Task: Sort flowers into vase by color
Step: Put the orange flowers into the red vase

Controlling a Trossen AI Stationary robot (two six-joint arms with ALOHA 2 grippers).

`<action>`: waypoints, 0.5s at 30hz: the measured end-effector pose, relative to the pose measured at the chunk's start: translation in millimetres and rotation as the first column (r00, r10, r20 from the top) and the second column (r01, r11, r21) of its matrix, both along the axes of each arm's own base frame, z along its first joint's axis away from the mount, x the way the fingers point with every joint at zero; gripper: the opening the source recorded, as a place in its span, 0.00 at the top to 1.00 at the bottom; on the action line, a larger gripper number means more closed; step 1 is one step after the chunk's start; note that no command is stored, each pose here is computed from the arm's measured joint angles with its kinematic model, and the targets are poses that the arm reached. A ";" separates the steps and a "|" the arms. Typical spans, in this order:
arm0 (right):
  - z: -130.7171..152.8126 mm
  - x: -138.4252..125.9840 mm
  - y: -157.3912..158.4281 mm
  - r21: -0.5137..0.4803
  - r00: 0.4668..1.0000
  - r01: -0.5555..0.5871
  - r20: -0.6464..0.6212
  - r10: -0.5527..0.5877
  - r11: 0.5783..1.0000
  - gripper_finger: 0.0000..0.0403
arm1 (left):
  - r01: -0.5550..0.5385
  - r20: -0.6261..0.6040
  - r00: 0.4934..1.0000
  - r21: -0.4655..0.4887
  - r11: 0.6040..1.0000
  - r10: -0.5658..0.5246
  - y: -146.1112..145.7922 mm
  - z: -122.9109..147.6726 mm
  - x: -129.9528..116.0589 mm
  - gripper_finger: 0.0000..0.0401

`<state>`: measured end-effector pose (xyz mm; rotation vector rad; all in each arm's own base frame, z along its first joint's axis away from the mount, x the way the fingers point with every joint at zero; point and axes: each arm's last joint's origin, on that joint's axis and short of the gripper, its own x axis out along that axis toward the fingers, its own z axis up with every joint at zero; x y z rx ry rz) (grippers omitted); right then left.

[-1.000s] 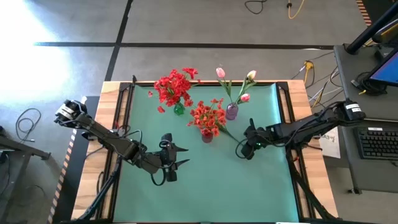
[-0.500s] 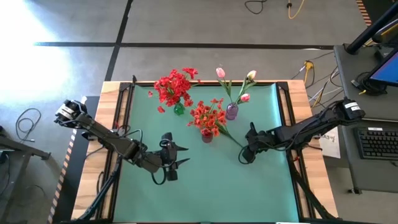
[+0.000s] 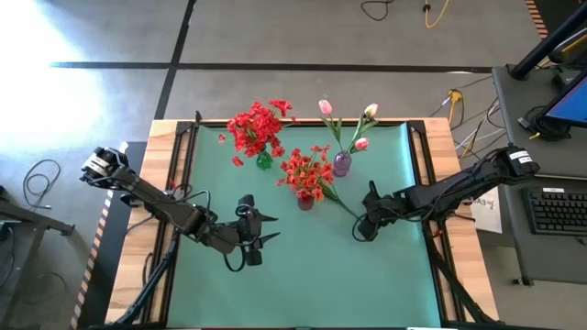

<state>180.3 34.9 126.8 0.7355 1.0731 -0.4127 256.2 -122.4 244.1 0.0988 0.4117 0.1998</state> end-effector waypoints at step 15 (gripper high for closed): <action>22.8 -7.1 -3.9 -0.055 0.996 0.054 -0.070 -0.058 0.997 0.54 | -0.001 -0.001 1.000 0.001 1.000 0.001 0.3 -0.1 0.1 0.59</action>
